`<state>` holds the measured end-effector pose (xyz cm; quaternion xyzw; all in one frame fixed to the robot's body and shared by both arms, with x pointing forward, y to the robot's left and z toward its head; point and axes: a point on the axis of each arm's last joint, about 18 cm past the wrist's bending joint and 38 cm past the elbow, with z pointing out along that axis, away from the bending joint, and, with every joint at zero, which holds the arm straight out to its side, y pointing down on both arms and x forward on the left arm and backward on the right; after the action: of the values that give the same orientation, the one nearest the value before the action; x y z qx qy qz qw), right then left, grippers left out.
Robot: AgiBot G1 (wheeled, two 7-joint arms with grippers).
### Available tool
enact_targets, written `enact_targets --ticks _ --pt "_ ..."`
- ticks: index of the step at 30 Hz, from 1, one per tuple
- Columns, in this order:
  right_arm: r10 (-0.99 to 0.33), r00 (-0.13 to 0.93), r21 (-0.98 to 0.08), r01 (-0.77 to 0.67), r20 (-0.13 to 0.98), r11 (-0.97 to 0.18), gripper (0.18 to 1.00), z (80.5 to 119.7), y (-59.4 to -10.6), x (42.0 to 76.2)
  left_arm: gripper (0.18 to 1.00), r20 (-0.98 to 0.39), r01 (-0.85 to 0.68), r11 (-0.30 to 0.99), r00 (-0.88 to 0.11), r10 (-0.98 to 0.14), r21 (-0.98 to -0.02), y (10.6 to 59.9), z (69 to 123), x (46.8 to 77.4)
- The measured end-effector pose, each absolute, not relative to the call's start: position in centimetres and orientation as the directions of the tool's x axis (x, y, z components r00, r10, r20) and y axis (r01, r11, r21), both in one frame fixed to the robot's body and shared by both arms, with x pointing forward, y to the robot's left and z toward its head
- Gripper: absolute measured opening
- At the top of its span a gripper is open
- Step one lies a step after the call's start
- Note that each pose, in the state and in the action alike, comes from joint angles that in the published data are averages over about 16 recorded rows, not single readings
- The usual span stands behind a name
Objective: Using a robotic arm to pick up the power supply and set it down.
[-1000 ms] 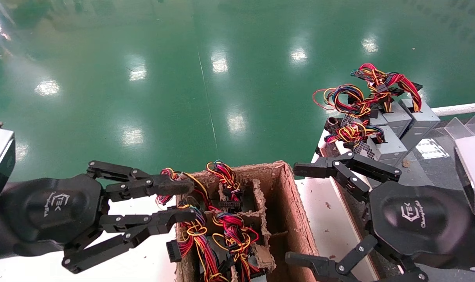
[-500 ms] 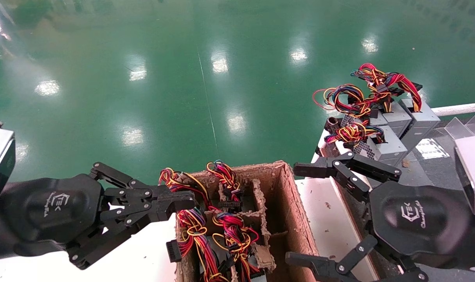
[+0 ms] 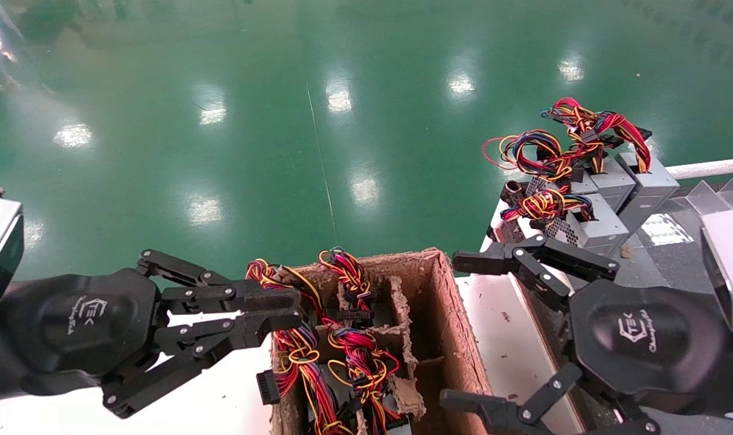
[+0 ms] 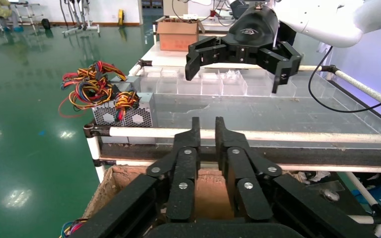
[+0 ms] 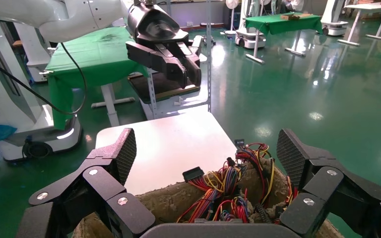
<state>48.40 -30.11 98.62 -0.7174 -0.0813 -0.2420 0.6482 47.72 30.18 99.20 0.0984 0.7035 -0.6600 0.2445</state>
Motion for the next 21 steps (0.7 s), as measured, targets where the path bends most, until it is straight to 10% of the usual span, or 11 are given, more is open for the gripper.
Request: enact_targets --ticks 21 --pt "-0.215 0.953 -0.894 0.101 0.213 -0.436 1.001 90.8 -25.3 55.6 0.593 -0.474 0.461 0.109 -0.861 -0.184 -0.880 30.2 99.2 47.7"
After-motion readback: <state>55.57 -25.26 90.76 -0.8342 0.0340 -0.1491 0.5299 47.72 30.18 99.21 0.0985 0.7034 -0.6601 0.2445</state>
